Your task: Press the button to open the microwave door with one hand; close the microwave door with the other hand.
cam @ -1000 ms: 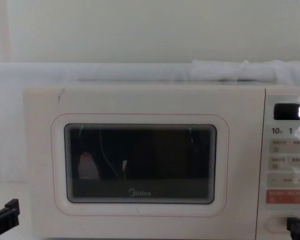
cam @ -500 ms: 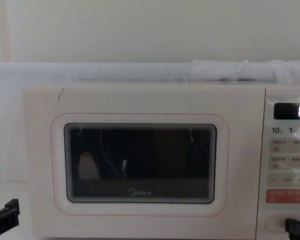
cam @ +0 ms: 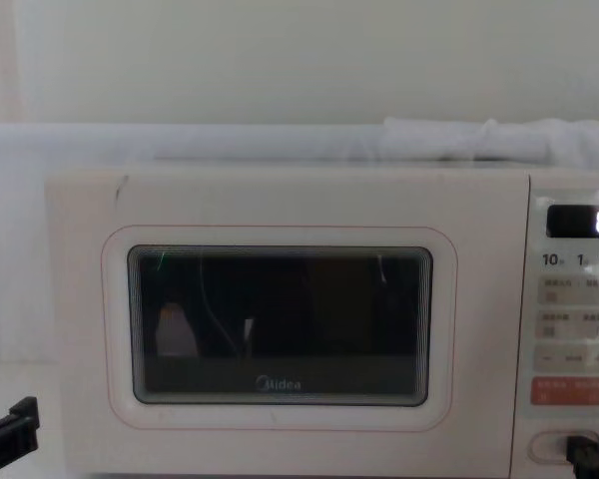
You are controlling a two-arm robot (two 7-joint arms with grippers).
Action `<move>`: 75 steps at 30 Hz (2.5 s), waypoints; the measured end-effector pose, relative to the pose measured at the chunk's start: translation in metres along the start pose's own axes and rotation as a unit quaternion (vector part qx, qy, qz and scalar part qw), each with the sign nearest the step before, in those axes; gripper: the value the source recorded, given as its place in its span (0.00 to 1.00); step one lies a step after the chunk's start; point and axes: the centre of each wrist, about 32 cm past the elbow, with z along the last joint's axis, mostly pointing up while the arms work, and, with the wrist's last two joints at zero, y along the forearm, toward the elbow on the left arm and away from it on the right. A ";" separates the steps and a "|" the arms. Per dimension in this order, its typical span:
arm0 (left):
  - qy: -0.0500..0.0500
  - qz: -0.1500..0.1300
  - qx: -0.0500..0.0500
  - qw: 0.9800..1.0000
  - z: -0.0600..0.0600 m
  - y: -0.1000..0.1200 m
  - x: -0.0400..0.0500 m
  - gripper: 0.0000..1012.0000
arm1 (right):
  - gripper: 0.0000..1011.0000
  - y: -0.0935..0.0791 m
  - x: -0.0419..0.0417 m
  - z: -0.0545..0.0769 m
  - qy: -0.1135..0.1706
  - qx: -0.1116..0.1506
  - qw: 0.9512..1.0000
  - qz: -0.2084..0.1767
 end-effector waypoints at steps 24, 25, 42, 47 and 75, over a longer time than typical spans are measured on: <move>0.000 0.000 0.000 1.000 0.000 0.000 0.0000 0.99 | 0.00 0.016 -0.0020 0.004 0.004 0.013 1.000 -0.004; 0.000 0.000 0.000 1.000 0.000 0.000 0.0000 0.99 | 0.00 0.016 -0.0022 0.004 0.004 0.013 1.000 -0.004; 0.000 0.000 0.000 1.000 0.000 0.000 0.0000 0.99 | 0.00 0.012 -0.0043 0.004 0.004 0.017 1.000 -0.004; 0.000 0.000 0.000 1.000 0.000 0.000 0.0000 0.99 | 0.00 0.005 -0.0055 0.003 0.003 0.016 1.000 -0.005; 0.000 0.000 0.000 1.000 0.000 0.000 0.0000 0.99 | 0.00 -0.020 -0.0080 0.005 -0.006 0.000 1.000 0.011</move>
